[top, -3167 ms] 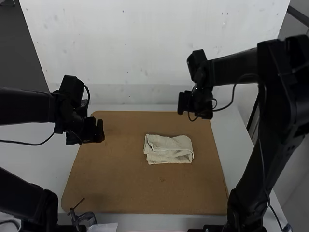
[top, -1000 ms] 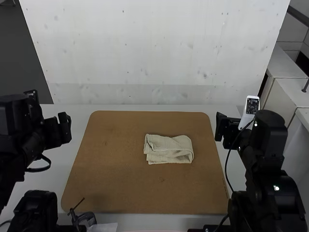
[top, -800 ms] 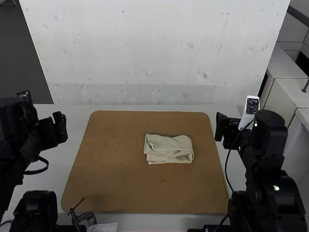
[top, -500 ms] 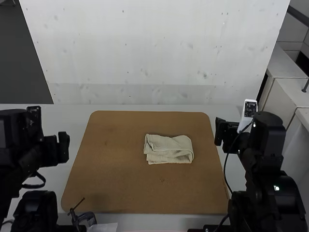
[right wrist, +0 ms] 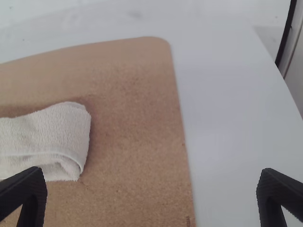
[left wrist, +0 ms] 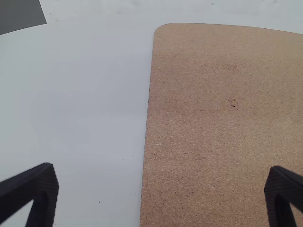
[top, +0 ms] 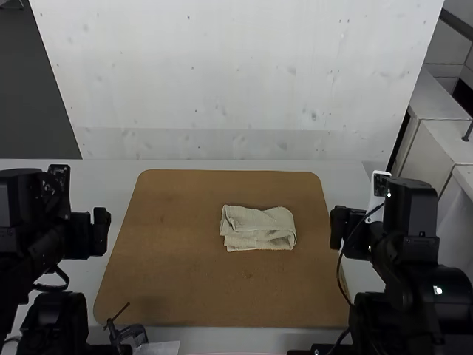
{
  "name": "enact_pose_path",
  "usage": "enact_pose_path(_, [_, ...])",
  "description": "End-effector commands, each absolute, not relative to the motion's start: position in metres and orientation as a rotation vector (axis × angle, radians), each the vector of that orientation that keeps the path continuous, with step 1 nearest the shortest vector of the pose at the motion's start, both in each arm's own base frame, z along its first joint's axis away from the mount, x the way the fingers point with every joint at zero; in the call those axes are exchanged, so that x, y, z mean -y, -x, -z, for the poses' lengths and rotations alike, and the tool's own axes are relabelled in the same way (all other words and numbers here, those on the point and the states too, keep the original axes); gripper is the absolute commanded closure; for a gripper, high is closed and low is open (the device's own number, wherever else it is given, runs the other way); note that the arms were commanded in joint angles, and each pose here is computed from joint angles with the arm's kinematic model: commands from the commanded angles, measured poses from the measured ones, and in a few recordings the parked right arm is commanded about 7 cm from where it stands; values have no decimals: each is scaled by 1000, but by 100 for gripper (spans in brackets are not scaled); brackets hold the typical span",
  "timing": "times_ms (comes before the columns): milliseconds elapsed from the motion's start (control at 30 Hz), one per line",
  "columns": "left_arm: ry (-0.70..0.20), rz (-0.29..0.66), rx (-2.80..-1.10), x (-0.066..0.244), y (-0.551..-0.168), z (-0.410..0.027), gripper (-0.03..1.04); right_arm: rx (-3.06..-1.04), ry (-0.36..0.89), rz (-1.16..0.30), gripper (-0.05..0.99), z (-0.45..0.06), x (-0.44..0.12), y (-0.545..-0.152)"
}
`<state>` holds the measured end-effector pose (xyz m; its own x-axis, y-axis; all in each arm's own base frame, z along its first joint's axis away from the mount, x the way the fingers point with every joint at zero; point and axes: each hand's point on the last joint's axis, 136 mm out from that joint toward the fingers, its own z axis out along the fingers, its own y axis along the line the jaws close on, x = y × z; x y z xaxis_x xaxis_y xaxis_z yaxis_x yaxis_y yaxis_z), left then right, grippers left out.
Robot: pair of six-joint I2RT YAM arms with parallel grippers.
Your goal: Fold the towel.
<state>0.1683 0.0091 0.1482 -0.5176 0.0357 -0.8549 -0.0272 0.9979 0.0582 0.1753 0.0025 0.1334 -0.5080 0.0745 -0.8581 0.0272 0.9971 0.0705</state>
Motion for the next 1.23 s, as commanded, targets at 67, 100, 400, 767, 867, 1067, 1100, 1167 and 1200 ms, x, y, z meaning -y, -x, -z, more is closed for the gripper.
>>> enact_pose_path(67, [-11, -78, -2096, -9, -168, -151, 3, -2125, -101, -62, -3, -140, -1, -163])
enact_pose_path(100, [-8, -80, -2096, -9, -168, -151, 3, -2138, -100, -62, -3, -139, -1, -160])
enact_pose_path(400, [-10, -77, -2094, -9, -168, -152, 3, -2179, -106, -63, -3, -133, -1, -153])
enact_pose_path(767, [-10, -77, -2094, -9, -168, -152, 3, -2179, -106, -63, -3, -133, -1, -153])
enact_pose_path(867, [-10, -77, -2094, -9, -168, -152, 3, -2179, -106, -63, -3, -133, -1, -153])
enact_pose_path(1067, [-10, -77, -2094, -9, -168, -152, 3, -2179, -104, -62, -3, -133, -1, -153])
enact_pose_path(1100, [-10, -77, -2094, -9, -168, -152, 3, -2179, -106, -63, -3, -133, -1, -153])
enact_pose_path(1167, [-10, -77, -2094, -9, -168, -152, 3, -2179, -103, -63, -3, -133, -1, -153])
enact_pose_path(1200, [-10, -77, -2094, -9, -168, -152, 3, -2179, -105, -64, -3, -133, -1, -153])
